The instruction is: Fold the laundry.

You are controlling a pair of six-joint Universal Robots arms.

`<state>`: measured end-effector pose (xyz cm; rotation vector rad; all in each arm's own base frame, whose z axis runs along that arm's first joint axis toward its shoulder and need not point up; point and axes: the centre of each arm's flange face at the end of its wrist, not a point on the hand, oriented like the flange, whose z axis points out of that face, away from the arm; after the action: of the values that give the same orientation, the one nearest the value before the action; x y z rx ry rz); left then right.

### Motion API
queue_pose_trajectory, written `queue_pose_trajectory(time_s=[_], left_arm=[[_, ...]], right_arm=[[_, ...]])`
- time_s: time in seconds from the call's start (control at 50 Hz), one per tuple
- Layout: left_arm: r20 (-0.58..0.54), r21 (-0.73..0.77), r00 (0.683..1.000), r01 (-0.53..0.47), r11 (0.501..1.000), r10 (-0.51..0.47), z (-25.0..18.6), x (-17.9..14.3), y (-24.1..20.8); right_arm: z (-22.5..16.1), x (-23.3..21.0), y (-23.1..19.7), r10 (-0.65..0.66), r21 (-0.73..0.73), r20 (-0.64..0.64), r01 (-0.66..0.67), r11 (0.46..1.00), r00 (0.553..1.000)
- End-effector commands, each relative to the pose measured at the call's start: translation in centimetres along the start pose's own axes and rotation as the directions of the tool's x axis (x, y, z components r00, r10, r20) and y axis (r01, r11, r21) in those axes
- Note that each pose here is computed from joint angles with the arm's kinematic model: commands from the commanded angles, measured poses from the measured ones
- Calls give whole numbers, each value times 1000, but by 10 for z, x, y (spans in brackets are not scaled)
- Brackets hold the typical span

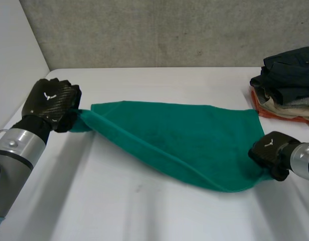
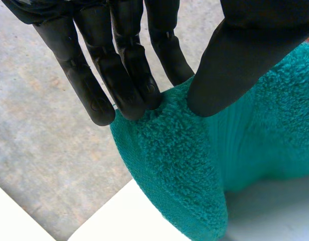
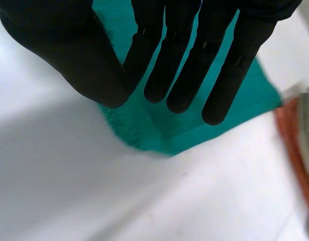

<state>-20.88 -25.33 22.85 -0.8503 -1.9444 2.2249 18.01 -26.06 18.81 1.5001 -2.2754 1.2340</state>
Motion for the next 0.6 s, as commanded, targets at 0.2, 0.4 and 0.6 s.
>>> queue_pose_trajectory(time_s=[0.2, 0.4, 0.6], left_arm=[[-19, -21, 1000, 6, 1000, -6, 3, 4, 7], [-22, -27, 1000, 8, 1000, -8, 2, 5, 8], [-25, -34, 1000, 10, 999, -10, 1, 6, 10]], right_arm=[[27, 3, 2, 183, 113, -115, -170, 979, 976], [24, -24, -5, 8, 122, -55, -1, 993, 998], [20, -49, -16, -92, 185, 8, 89, 979, 996]])
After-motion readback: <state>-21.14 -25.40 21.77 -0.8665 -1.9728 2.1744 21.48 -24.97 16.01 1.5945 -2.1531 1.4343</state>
